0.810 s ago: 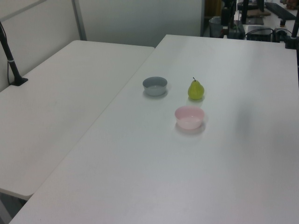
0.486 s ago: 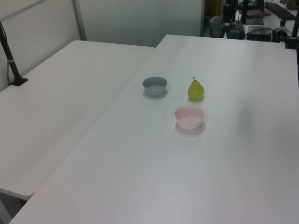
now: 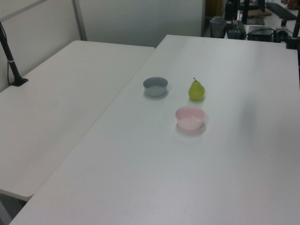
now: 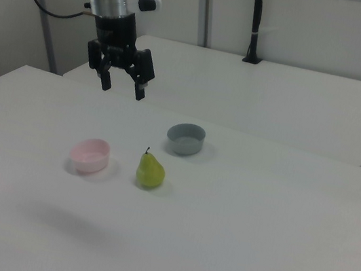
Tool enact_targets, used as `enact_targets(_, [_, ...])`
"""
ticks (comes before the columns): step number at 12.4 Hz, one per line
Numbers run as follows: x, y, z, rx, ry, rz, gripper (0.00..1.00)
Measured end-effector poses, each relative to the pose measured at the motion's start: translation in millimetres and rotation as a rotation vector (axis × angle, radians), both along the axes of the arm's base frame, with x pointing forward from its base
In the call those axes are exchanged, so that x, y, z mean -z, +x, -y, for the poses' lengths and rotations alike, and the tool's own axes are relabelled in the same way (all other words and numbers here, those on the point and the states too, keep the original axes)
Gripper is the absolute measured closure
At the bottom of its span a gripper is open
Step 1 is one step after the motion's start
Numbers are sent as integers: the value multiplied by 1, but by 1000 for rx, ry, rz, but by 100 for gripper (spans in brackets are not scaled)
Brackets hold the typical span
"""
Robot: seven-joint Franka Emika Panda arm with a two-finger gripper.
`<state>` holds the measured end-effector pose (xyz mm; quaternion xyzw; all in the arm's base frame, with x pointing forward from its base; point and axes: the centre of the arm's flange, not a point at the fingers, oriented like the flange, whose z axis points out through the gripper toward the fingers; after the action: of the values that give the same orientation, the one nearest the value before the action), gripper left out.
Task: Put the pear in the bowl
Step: 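Move the open gripper over the green pear and lower it, then close the gripper around the green pear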
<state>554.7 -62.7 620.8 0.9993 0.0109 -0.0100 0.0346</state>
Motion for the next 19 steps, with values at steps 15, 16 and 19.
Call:
enact_targets(15, [163, 93, -37, -60, -9, 11, 0])
enact_targets(16, [182, 99, -43, -66, -9, -4, 0])
enact_targets(19, [216, 108, -46, -73, -10, -23, 0])
